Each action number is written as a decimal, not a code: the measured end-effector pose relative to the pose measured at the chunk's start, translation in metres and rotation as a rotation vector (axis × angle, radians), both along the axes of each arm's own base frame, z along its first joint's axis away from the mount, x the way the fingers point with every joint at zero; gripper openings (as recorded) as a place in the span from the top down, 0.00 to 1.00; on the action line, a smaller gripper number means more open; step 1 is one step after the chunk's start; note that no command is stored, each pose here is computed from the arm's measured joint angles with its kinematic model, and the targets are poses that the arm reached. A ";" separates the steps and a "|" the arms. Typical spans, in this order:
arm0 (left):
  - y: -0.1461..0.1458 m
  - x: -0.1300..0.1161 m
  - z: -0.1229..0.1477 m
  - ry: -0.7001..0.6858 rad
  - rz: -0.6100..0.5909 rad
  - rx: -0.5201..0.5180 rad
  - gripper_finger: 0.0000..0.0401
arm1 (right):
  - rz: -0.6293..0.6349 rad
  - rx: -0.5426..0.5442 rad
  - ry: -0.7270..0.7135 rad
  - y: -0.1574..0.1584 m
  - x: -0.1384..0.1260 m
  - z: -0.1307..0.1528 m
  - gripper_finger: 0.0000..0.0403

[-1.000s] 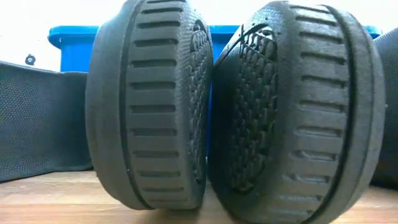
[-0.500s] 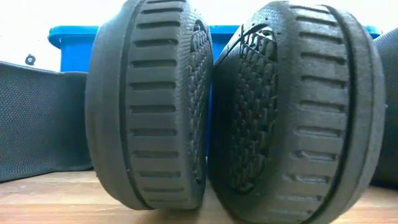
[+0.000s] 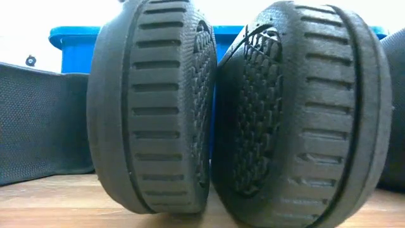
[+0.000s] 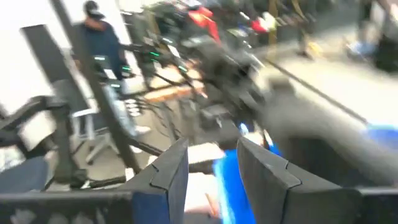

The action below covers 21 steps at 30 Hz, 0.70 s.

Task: Pick and place slides into bin
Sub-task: Put the black slide into the bin

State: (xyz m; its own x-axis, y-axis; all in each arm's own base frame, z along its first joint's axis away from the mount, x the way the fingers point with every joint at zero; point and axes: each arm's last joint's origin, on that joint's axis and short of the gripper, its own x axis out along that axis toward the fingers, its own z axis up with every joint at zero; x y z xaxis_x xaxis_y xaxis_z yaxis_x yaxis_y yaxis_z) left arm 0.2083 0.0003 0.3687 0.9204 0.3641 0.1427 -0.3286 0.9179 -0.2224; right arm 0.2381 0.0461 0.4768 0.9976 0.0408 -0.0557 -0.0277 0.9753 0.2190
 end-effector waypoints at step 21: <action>-0.001 0.001 -0.018 0.040 -0.262 -0.560 0.93 | 0.048 -0.895 -0.022 0.032 0.006 -0.007 0.59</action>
